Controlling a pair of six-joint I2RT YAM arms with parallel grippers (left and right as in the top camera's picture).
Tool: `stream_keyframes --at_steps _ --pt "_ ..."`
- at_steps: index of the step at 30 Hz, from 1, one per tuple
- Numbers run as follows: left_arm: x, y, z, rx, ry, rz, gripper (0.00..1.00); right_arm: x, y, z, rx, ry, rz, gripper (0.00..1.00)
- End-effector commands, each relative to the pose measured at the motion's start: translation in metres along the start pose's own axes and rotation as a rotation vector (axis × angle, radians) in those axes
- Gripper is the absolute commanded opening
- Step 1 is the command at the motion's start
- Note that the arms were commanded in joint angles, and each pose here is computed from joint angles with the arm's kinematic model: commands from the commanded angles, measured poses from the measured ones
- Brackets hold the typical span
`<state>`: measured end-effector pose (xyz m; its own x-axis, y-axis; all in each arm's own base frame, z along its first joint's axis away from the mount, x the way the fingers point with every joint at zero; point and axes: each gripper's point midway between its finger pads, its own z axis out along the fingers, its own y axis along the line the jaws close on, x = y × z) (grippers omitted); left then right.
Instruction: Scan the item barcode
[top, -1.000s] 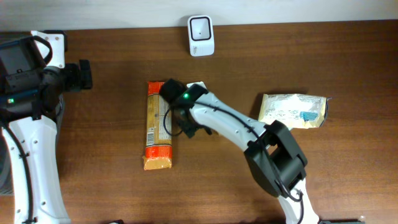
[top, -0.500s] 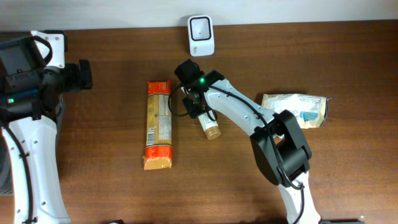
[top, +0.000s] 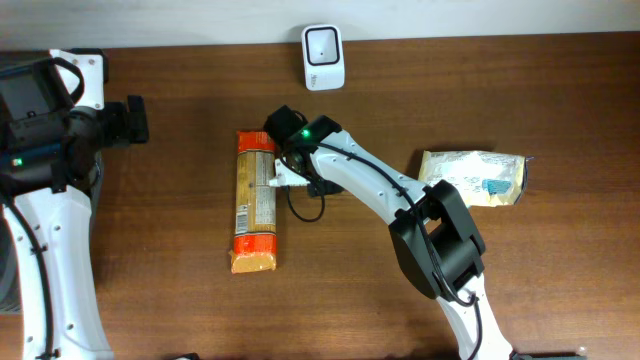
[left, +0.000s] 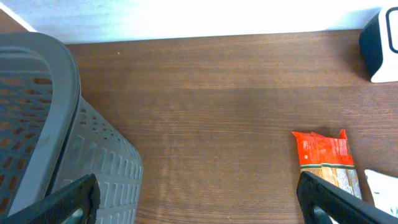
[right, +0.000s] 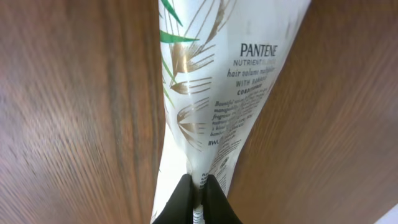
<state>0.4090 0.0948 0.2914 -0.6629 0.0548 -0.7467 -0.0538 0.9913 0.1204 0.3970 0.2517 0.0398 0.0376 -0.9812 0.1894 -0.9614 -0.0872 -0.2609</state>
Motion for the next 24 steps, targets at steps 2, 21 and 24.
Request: stream_keyframes --at_steps 2,21,24 --pt "-0.002 0.002 -0.002 0.001 -0.008 0.012 0.99 0.003 -0.001 0.004 -0.007 0.017 -0.16 0.74" --pt "-0.002 0.002 -0.002 0.001 -0.008 0.012 0.99 -0.041 -0.02 -0.019 -0.566 -0.245 1.801 0.73" --pt "-0.002 0.002 -0.002 0.001 -0.008 0.012 0.99 -0.042 -0.013 -0.002 -0.591 -0.206 1.93 0.73"
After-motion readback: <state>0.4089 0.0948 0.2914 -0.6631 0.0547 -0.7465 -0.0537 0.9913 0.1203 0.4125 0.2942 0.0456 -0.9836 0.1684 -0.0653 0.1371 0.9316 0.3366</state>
